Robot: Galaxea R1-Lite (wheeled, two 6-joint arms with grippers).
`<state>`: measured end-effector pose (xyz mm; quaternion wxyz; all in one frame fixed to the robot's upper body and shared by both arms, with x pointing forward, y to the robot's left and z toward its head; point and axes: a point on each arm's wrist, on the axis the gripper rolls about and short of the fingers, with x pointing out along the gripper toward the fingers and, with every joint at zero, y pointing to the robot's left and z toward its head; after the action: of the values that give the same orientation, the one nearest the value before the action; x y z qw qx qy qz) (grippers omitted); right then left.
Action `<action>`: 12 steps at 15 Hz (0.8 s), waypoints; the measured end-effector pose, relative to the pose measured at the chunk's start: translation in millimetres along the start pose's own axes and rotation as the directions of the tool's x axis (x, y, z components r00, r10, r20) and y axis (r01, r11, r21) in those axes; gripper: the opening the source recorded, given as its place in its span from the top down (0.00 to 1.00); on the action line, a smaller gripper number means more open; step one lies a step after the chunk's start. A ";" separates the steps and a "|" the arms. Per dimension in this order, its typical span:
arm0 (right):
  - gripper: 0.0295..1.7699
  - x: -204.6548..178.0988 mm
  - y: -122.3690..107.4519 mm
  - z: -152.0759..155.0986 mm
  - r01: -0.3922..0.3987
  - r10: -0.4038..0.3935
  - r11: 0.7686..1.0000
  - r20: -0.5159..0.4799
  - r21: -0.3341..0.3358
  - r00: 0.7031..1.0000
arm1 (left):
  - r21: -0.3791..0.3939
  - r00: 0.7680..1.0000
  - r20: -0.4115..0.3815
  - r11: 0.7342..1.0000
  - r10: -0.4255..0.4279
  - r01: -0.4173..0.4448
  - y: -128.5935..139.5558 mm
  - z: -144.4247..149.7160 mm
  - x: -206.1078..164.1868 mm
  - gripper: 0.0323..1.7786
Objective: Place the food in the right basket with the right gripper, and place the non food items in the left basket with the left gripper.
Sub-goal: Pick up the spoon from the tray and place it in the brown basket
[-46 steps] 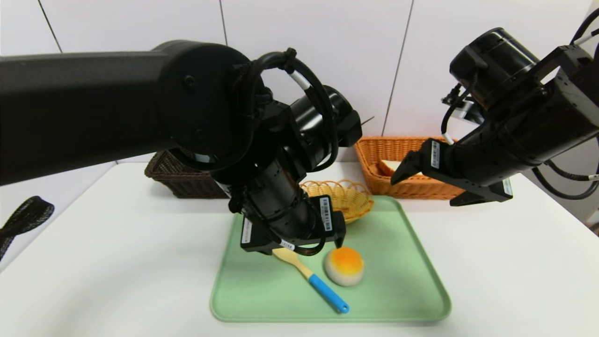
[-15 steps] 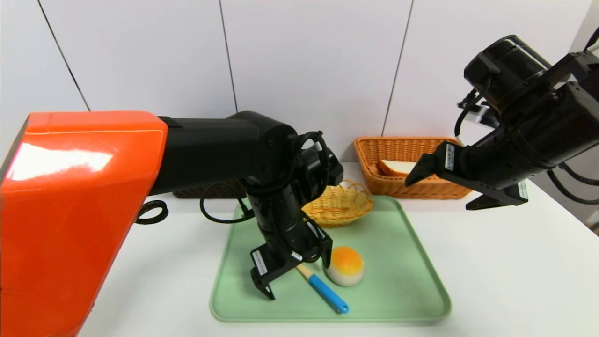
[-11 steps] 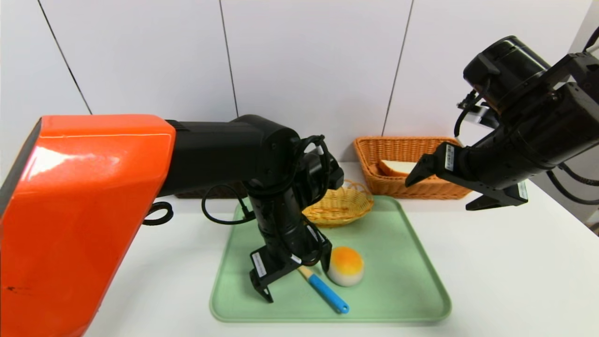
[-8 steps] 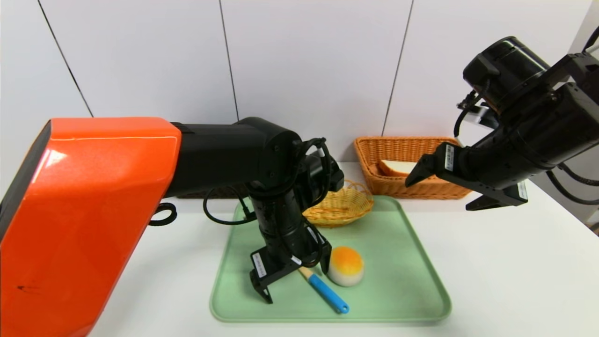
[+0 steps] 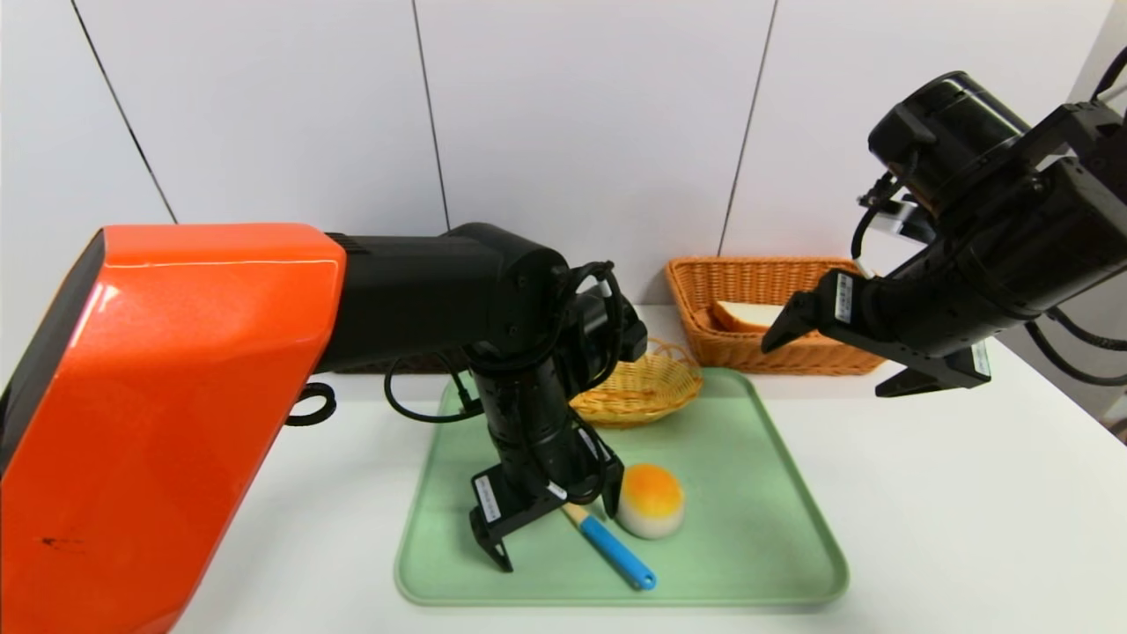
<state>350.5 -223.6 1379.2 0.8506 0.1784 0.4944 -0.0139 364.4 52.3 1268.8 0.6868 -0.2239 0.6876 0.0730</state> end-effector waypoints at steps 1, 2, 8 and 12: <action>0.03 0.0 0.0 0.0 0.000 0.000 1.000 0.000 0.000 1.000 | -0.002 1.000 0.000 1.000 0.001 -0.001 0.2 1.0 0.5 0.05; 0.03 0.2 -0.1 -0.2 0.001 -0.001 1.000 -0.001 0.000 1.000 | -0.005 1.000 0.000 1.000 0.003 -0.003 0.6 2.5 1.1 0.05; 0.03 1.1 -0.5 -0.7 0.004 -0.004 1.000 -0.005 0.000 1.000 | -0.009 1.000 0.001 1.000 0.017 -0.017 2.8 11.5 5.8 0.05; 0.03 0.7 -0.3 -0.5 0.003 -0.003 1.000 0.000 -0.002 1.000 | 0.009 1.000 0.009 1.000 0.027 -0.027 2.5 12.2 8.5 0.05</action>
<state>350.4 -223.6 1378.3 0.8507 0.1768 0.4948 -0.0146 374.9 57.7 1259.4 0.6899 -0.2114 0.6877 0.0802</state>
